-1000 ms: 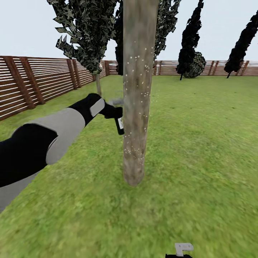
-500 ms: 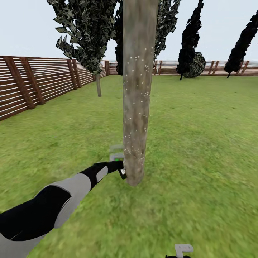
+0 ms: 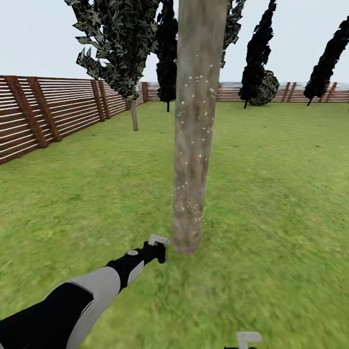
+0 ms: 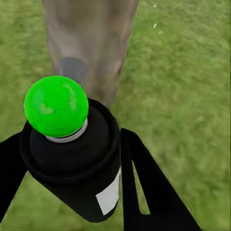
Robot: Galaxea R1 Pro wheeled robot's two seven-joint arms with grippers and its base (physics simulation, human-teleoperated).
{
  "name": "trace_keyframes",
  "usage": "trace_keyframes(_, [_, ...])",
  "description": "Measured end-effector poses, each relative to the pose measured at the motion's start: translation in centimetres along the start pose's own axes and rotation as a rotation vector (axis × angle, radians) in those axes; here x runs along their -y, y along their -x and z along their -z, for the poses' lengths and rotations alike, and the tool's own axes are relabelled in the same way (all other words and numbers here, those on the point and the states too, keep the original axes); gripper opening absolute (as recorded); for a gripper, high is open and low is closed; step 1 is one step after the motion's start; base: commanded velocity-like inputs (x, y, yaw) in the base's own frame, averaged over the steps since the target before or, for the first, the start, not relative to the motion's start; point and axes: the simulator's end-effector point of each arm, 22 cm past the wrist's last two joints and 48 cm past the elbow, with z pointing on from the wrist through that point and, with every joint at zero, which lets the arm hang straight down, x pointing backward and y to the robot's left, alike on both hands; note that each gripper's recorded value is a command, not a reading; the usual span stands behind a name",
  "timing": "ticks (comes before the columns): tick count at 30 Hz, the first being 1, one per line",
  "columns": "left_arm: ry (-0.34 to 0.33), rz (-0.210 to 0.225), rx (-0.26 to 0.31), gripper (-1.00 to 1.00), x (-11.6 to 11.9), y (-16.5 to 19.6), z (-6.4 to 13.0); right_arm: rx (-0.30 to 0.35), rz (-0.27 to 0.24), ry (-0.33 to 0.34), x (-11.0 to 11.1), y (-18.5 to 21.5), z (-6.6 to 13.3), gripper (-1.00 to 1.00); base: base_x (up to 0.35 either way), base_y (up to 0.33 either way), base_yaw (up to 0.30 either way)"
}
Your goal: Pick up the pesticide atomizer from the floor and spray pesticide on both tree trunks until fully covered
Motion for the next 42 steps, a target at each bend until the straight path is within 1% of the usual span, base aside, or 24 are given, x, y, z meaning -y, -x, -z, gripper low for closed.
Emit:
trace_keyframes(14, [0.002,-0.002,-0.002,-1.0,-0.23,-0.09,0.04,0.0,0.0,0.0,0.01,-0.01,-0.01,1.0,0.003,0.349,-0.269])
trace_keyframes(21, [0.003,-0.002,-0.002,-1.0,-0.3,-0.11,0.06,0.0,0.0,0.0,0.0,0.0,0.0,1.0,0.0,0.35,-0.082])
trace_keyframes(30, [0.003,0.0,-0.003,-1.0,-0.14,-0.09,0.02,0.0,0.0,0.0,0.01,-0.01,0.0,1.0,0.007,0.35,-0.271])
trace_keyframes(35, [0.003,0.01,-0.038,-1.0,-0.12,-0.86,0.04,0.0,0.0,0.0,0.01,0.0,0.01,1.0,0.099,0.35,-0.288])
trace_keyframes(42, [0.002,0.013,-0.039,-1.0,-0.1,-0.87,0.06,0.001,0.001,0.0,0.01,0.01,0.02,1.0,0.207,0.317,-0.11])
